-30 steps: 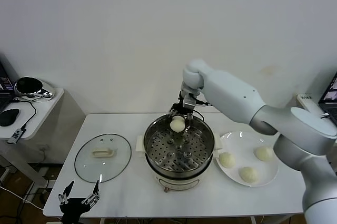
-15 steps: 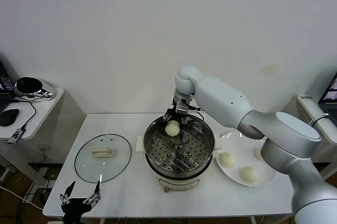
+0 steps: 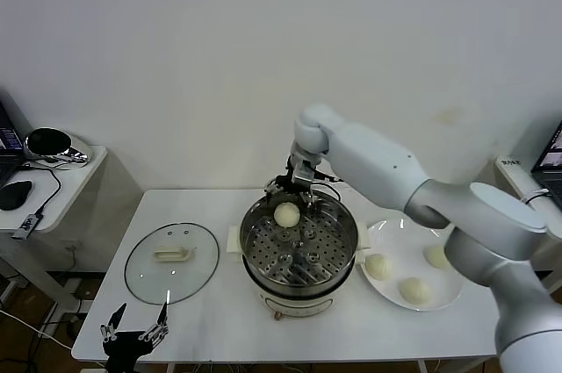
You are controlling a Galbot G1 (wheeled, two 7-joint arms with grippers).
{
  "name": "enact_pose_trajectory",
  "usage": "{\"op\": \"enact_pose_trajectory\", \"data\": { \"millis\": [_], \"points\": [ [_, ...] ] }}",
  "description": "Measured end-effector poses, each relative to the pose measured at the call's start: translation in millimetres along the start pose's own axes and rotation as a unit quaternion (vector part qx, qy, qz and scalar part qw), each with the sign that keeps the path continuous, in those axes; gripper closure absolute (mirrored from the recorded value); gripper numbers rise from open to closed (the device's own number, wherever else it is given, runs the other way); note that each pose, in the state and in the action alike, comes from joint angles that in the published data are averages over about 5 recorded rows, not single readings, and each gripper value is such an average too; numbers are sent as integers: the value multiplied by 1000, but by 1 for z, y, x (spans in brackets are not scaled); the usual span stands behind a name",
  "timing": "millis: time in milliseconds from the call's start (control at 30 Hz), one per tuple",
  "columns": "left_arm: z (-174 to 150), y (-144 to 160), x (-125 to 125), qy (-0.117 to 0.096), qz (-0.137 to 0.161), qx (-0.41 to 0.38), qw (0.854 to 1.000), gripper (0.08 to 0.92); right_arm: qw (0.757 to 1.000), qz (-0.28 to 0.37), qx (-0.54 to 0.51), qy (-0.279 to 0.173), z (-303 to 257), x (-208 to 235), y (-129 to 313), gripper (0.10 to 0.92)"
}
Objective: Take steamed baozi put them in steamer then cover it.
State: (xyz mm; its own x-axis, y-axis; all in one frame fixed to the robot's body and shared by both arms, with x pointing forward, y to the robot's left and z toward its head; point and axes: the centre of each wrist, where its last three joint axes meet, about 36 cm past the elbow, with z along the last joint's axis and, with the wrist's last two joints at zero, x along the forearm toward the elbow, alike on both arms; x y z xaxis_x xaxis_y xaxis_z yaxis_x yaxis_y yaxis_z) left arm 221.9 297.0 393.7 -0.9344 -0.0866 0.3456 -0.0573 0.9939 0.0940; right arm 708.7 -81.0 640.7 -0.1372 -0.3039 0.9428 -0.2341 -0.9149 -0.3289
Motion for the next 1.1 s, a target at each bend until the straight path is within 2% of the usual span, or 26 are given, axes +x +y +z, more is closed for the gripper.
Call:
{"op": "enact_pose_trajectory", "data": {
  "millis": [133, 267, 600, 833, 1100],
  "points": [
    [-3, 1, 0, 1, 7, -1, 1000, 177, 997, 31, -74, 17, -3, 36, 22, 200],
    [-7, 5, -1, 1, 12, -4, 1000, 177, 983, 51, -172, 31, -7, 70, 55, 200],
    [-11, 9, -5, 4, 28, -11, 1000, 177, 905, 36, -415, 81, -17, 123, 157, 200],
    [-10, 7, -3, 8, 33, -14, 999, 177, 860, 20, -499, 103, -25, 117, 216, 200],
    [-10, 3, 3, 12, 35, -19, 999, 177, 836, -5, -539, 104, -40, 72, 258, 200]
  ]
}}
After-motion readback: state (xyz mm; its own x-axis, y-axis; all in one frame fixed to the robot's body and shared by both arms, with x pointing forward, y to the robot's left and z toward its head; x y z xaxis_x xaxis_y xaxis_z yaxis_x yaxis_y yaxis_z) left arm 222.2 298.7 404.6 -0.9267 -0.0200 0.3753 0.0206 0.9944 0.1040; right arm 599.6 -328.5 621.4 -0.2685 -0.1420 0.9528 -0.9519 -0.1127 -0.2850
